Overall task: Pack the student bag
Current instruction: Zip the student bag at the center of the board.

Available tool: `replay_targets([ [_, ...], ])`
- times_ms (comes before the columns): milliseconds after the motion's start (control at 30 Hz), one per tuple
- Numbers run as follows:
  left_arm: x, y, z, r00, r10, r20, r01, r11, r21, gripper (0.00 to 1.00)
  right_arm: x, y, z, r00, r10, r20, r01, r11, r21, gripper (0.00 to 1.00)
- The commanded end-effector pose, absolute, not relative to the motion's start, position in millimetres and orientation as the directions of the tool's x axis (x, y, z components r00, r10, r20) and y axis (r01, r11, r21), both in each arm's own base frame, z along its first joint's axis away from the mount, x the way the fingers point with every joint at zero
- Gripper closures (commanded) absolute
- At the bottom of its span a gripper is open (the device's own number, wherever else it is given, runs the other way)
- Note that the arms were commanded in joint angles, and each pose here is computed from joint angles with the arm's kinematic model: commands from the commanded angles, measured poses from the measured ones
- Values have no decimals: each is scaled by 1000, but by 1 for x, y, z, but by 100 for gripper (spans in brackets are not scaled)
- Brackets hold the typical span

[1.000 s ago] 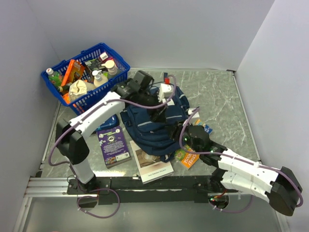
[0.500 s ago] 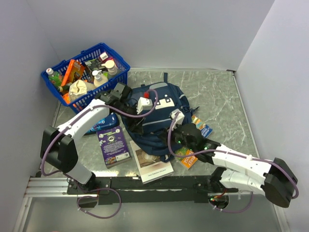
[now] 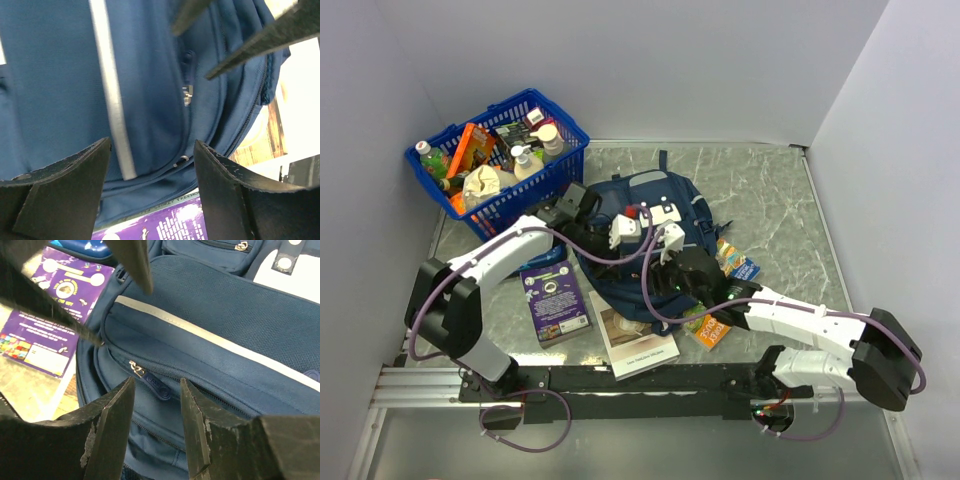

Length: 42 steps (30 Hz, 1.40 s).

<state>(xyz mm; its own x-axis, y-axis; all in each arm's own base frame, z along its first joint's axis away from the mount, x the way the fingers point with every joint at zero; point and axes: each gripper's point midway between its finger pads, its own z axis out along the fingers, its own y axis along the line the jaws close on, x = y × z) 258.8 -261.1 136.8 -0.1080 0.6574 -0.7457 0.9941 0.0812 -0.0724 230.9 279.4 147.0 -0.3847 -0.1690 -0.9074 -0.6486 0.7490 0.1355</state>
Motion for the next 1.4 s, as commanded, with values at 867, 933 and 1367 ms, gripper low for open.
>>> replay_targets([
  [867,272,-288,152,17,622,-783,998,39,52,99,247,272,174,-342,-129,-931,-627,769,124,55],
  [933,269,-288,158,9,616,-788,998,37,41,99,250,273,174,-337,-144,-930,-636,763,113,55],
  [1367,249,-291,175,-57,581,-812,998,11,-62,99,257,289,165,-308,-148,-940,-680,725,109,55],
])
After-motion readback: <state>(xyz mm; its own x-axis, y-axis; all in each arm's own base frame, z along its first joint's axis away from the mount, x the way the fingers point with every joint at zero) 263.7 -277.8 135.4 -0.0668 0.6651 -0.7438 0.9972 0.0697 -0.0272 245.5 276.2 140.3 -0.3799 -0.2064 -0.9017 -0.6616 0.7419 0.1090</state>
